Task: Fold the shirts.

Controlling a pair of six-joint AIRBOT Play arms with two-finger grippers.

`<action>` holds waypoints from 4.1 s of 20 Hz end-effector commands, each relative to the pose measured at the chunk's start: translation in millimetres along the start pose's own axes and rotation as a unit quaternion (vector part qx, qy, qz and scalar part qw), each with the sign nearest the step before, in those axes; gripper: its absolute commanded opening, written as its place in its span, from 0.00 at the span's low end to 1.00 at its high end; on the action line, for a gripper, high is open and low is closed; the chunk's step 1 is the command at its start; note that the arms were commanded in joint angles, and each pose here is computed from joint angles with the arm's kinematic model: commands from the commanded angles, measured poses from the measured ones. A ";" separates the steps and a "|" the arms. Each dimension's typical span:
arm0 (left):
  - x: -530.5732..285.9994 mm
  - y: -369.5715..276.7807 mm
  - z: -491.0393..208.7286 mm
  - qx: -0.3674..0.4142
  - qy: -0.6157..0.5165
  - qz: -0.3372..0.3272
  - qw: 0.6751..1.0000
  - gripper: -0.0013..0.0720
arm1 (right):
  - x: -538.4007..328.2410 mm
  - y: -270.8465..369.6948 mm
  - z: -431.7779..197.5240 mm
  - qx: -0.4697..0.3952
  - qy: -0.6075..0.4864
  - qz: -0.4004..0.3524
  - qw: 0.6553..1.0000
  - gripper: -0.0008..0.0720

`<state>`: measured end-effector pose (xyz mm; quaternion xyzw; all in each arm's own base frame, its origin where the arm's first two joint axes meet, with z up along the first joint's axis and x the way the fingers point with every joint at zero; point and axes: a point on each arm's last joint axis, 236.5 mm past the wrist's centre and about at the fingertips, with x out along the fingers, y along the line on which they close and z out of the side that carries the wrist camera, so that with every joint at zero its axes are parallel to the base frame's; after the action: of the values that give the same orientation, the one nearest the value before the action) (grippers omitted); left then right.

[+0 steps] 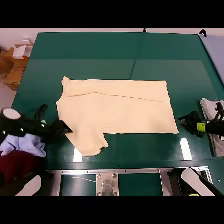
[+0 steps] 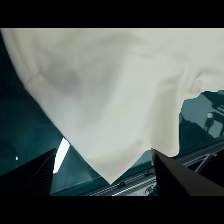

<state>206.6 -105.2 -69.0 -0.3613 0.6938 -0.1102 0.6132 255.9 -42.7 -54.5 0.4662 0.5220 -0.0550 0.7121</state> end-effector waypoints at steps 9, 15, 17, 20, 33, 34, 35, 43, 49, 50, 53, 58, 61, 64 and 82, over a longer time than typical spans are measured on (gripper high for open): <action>46.2 10.6 -10.2 -0.053 -0.065 -0.078 0.993 0.55 | 23.7 -27.6 -39.4 0.064 0.016 -0.014 0.998 0.51; 36.6 -16.8 10.0 -0.023 -0.110 -0.137 0.984 0.06 | 26.9 -32.9 -41.9 0.098 0.015 -0.020 0.995 0.62; 36.5 -18.4 8.5 -0.020 -0.108 -0.140 0.984 0.06 | 33.3 -39.8 -33.5 0.117 -0.010 -0.023 0.993 0.62; 36.6 -19.7 6.2 -0.018 -0.103 -0.142 0.984 0.06 | 53.2 -37.1 -30.7 0.125 -0.016 -0.013 0.992 0.59; -40.1 -72.3 -18.4 0.106 -0.114 -0.110 0.982 0.05 | 3.2 -34.0 -30.4 0.020 0.013 -0.080 0.997 0.03; -49.4 -74.8 -26.6 0.112 -0.118 -0.099 0.982 0.05 | -7.6 -33.7 -32.9 0.013 0.013 -0.094 0.995 0.04; -56.7 -78.2 -35.0 0.118 -0.116 -0.093 0.982 0.05 | -17.3 -29.6 -34.3 0.007 0.011 -0.099 0.995 0.03; -122.0 -133.3 -9.1 0.166 -0.184 -0.102 0.963 0.05 | -44.4 43.7 1.4 -0.036 -0.021 -0.040 0.998 0.04; -123.7 -153.8 84.1 0.163 -0.191 -0.131 0.959 0.05 | 10.5 99.9 62.9 -0.069 -0.003 -0.009 0.998 0.04; -121.1 -154.9 103.3 0.160 -0.191 -0.135 0.959 0.05 | 22.4 108.2 75.3 -0.075 0.003 -0.009 0.997 0.04; -103.7 -148.3 161.6 0.135 -0.181 -0.141 0.964 0.06 | 62.7 132.9 106.1 -0.080 0.021 0.006 0.997 0.04; -56.0 -152.1 238.2 0.150 -0.202 -0.122 0.960 0.38 | 128.0 145.8 143.8 -0.070 0.048 0.004 0.996 0.24; -49.8 -177.3 265.3 0.158 -0.234 -0.130 0.951 0.85 | 130.9 143.5 163.6 -0.064 0.038 0.006 0.997 0.53; -89.8 -200.1 276.1 0.185 -0.260 -0.147 0.936 0.85 | 94.5 133.0 180.9 -0.095 0.048 0.011 0.994 0.71; 3.9 -296.9 190.0 0.306 -0.163 -0.132 0.929 0.06 | 87.1 138.7 120.8 -0.251 0.196 0.098 0.943 0.04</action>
<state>499.0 -216.6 76.2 -0.2938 0.4638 -0.3236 0.7706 449.7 -34.7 -83.3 0.3286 0.6164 0.1790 0.6928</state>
